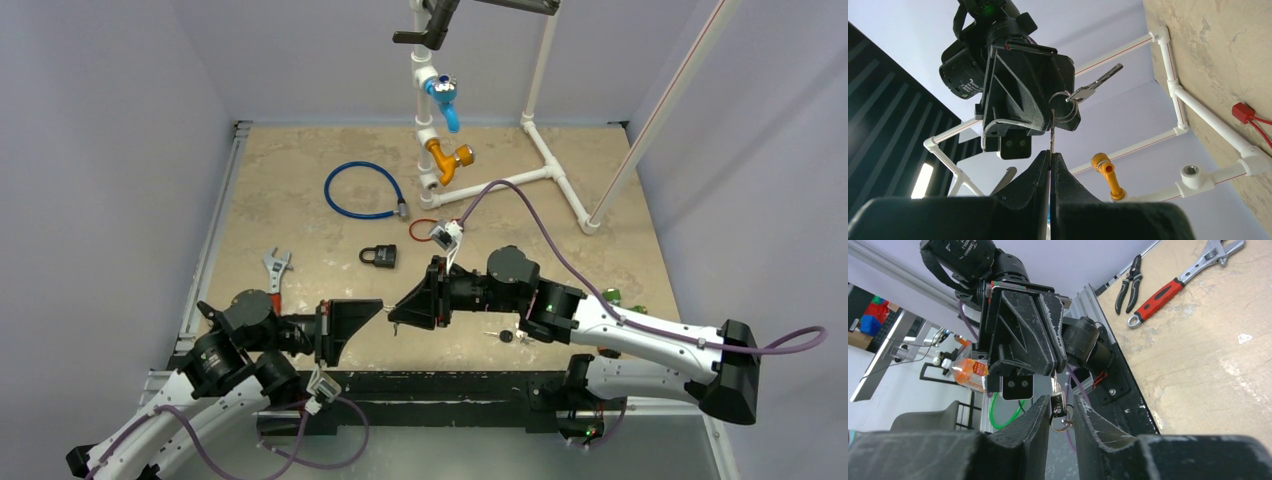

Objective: Unlock with the key

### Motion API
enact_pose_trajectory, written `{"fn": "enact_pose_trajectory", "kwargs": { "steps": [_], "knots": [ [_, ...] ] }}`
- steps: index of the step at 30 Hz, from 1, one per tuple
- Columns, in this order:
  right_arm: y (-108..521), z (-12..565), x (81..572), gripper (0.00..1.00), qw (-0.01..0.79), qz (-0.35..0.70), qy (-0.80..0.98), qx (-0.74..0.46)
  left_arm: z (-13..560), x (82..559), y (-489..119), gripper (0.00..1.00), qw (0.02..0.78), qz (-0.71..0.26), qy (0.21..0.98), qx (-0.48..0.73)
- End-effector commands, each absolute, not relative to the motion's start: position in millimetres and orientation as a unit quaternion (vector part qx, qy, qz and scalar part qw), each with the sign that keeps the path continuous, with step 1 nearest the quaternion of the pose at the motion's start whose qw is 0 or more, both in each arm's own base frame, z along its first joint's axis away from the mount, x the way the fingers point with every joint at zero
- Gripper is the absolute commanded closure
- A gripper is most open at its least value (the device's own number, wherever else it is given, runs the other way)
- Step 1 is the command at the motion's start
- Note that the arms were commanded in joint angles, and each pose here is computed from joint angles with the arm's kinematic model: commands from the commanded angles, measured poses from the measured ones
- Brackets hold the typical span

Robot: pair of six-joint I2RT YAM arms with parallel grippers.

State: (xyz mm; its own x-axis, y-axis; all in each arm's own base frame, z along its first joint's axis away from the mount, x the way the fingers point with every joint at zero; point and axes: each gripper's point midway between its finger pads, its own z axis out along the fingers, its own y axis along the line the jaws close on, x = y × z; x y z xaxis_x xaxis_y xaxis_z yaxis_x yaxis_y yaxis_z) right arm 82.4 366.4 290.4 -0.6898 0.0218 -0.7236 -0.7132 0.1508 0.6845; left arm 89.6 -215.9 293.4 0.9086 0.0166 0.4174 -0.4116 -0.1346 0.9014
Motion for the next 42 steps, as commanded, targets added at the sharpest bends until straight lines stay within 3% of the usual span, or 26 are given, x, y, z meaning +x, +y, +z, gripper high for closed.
{"fn": "enact_pose_trajectory", "kwargs": {
  "steps": [1, 6, 13, 16, 18, 21, 22, 25, 28, 31, 35, 39, 42],
  "knots": [
    [368, 305, 77, 0.8, 0.292, 0.635, 0.668, -0.253, 317, 82, -221, 1.0, 0.603, 0.312, -0.289, 0.675],
    [367, 313, 79, 1.0, 0.289, 0.65, 0.657, -0.252, 314, 81, -223, 1.0, 0.602, 0.308, -0.292, 0.677],
    [356, 338, 83, 1.0, 0.304, 0.686, 0.622, -0.225, 302, 86, -226, 0.98, 0.591, 0.309, -0.295, 0.684],
    [352, 341, 86, 1.0, 0.305, 0.692, 0.619, -0.21, 298, 91, -228, 0.83, 0.587, 0.312, -0.289, 0.689],
    [348, 343, 88, 1.0, 0.306, 0.696, 0.619, -0.196, 299, 96, -230, 0.66, 0.587, 0.318, -0.282, 0.689],
    [345, 343, 91, 1.0, 0.308, 0.695, 0.624, -0.18, 303, 103, -231, 0.49, 0.591, 0.328, -0.271, 0.685],
    [343, 344, 92, 1.0, 0.309, 0.694, 0.626, -0.176, 309, 108, -231, 0.38, 0.597, 0.333, -0.257, 0.683],
    [341, 339, 96, 1.0, 0.31, 0.683, 0.639, -0.169, 311, 113, -230, 0.28, 0.603, 0.332, -0.235, 0.686],
    [337, 332, 102, 1.0, 0.31, 0.671, 0.655, -0.16, 318, 122, -224, 0.1, 0.614, 0.326, -0.189, 0.693],
    [330, 327, 110, 1.0, 0.319, 0.656, 0.667, -0.153, 322, 140, -212, 0.0, 0.625, 0.307, -0.094, 0.712],
    [320, 322, 119, 1.0, 0.34, 0.625, 0.686, -0.151, 323, 179, -181, 0.0, 0.631, 0.242, 0.145, 0.723],
    [311, 318, 125, 1.0, 0.359, 0.594, 0.704, -0.15, 310, 216, -146, 0.0, 0.591, 0.171, 0.408, 0.675],
    [306, 312, 128, 1.0, 0.368, 0.578, 0.713, -0.149, 286, 234, -128, 0.0, 0.552, 0.109, 0.531, 0.633]
  ]
}}
